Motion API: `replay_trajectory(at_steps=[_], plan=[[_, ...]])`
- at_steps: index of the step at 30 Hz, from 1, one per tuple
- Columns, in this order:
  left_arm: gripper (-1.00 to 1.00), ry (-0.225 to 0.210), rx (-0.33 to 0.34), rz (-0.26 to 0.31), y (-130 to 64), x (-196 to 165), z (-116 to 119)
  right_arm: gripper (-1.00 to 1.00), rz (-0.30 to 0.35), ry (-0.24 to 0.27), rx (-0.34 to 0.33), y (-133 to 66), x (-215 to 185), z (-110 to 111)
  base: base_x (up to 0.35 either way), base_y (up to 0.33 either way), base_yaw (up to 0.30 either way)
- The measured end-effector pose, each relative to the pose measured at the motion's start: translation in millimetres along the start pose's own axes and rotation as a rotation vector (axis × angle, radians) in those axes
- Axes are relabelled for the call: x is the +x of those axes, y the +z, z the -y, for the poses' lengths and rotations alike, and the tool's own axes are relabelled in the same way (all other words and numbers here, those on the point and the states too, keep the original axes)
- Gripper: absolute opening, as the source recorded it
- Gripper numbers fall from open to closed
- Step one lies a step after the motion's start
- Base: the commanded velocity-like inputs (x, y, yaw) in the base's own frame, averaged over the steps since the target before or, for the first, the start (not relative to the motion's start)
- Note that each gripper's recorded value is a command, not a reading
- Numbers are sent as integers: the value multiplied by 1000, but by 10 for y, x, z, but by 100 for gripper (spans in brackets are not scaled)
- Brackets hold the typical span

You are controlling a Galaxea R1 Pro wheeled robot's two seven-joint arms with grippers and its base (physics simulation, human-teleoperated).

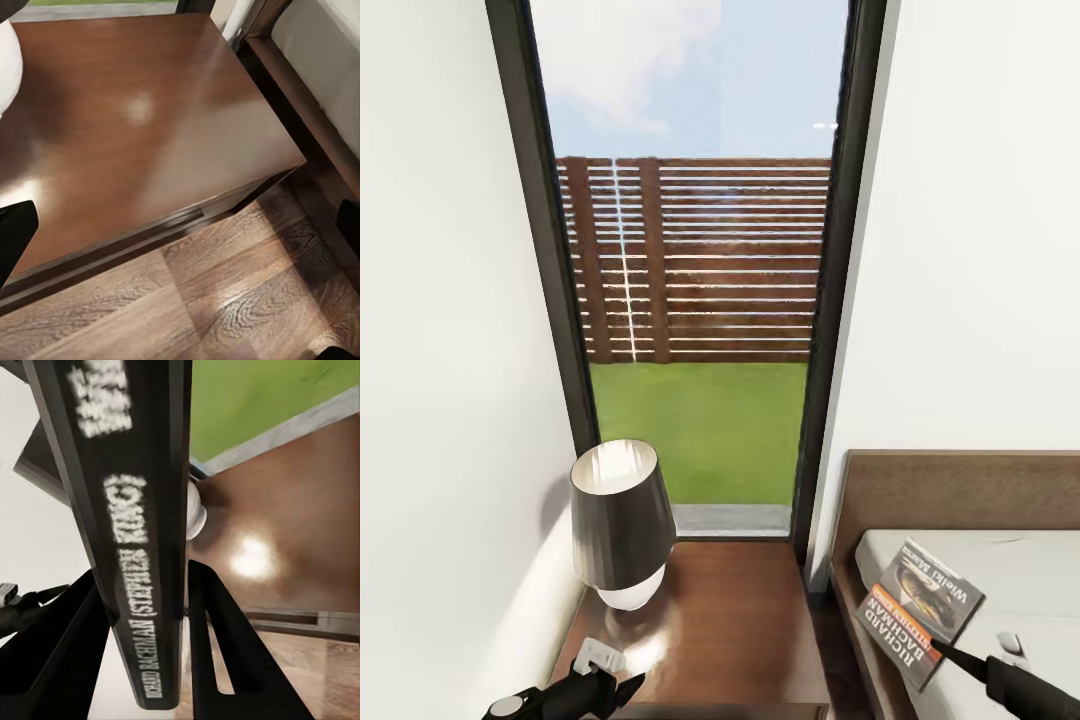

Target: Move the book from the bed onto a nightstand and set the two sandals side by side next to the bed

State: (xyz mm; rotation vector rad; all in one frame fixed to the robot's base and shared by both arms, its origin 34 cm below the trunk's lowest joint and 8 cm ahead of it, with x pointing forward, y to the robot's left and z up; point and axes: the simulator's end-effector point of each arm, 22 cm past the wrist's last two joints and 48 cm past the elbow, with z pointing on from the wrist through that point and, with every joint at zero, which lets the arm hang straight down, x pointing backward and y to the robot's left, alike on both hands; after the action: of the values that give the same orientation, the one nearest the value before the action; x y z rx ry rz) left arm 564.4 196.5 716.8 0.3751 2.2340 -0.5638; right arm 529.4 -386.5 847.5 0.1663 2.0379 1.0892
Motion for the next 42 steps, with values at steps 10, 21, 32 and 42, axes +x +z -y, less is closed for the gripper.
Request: replay_trajectory(at_steps=[10, 21, 32, 42], plan=[[100, 0, 1, -1, 0, 5, 3, -100, -6, 19, -62, 346, 51, -298, 0, 0, 0], [100, -1, 2, 0, 4, 4, 12, -100, -95, 116, -264, 1360, 869, -1199, 0, 0, 0], [100, -6, 18, 5, 62, -12, 129, -100, -183, 117, -149, 1992, 1355, -1378, 0, 0, 0], [100, -7, 23, 8, 83, -24, 170, -100, -150, 87, -108, 2152, 1074, -1358, 0, 0, 0]])
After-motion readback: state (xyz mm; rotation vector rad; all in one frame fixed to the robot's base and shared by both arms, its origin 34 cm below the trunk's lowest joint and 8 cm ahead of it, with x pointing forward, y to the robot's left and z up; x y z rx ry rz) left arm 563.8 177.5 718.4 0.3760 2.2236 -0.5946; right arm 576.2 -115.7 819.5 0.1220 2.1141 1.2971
